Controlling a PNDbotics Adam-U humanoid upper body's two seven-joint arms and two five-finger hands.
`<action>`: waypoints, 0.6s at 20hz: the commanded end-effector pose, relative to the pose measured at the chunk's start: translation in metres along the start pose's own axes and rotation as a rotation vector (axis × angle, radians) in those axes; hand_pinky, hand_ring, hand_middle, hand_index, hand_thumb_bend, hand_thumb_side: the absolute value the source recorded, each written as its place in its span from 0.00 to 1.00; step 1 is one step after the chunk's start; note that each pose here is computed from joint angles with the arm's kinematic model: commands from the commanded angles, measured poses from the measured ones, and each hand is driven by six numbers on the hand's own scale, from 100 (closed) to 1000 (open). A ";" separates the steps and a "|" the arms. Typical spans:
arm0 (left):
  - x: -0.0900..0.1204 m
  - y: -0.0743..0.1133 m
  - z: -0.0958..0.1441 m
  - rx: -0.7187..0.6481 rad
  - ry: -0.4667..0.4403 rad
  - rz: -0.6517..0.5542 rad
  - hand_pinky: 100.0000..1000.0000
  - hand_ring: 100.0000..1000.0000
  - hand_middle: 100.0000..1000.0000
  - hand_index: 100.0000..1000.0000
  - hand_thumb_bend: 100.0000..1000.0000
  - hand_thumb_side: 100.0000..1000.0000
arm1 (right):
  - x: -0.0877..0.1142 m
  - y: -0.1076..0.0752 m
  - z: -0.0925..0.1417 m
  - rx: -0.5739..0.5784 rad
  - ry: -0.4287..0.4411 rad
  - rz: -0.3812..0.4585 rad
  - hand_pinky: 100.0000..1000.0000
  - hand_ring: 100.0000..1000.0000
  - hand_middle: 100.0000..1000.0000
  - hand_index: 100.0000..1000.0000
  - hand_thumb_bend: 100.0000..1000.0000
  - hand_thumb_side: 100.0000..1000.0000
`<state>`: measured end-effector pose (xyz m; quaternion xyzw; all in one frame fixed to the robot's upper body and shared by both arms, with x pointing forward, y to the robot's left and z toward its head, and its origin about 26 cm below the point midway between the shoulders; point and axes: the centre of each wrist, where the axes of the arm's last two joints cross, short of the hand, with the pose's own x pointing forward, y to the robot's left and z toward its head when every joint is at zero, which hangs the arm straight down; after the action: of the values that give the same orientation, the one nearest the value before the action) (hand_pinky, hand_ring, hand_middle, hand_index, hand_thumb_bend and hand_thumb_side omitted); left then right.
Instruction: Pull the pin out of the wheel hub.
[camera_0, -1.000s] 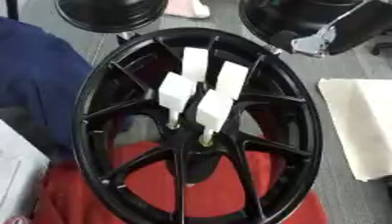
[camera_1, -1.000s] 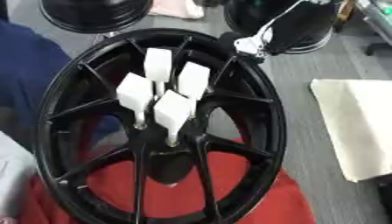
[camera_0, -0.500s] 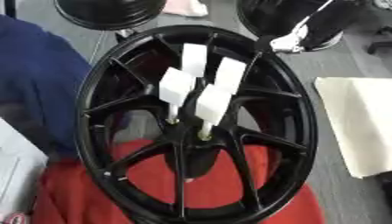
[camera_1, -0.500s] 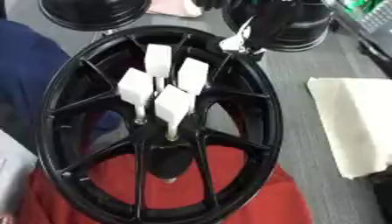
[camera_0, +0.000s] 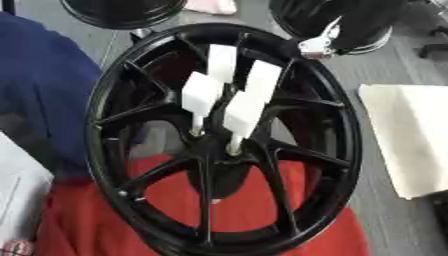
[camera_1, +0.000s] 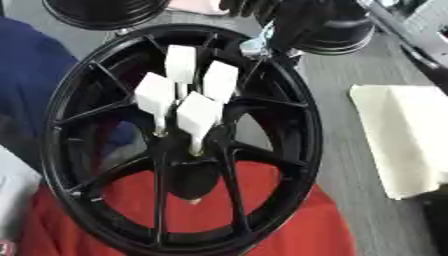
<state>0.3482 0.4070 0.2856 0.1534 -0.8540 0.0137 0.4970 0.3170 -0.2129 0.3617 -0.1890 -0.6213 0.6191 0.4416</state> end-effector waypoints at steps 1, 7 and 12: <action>0.015 0.008 -0.005 -0.002 -0.036 -0.042 0.80 0.81 0.76 0.79 0.32 0.81 | 0.013 -0.006 0.021 -0.069 0.014 0.023 0.82 0.84 0.76 0.84 0.24 0.24; 0.017 0.008 -0.005 -0.003 -0.043 -0.049 0.80 0.81 0.76 0.79 0.32 0.82 | 0.017 -0.003 0.033 -0.154 0.018 0.016 0.82 0.84 0.77 0.84 0.25 0.23; 0.016 0.008 -0.005 -0.007 -0.039 -0.057 0.80 0.81 0.76 0.79 0.32 0.82 | 0.011 0.006 0.031 -0.188 0.016 0.021 0.82 0.84 0.77 0.84 0.26 0.24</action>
<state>0.3486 0.4062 0.2846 0.1563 -0.8527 0.0091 0.4983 0.2908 -0.2183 0.3566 -0.2249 -0.6652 0.5661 0.4318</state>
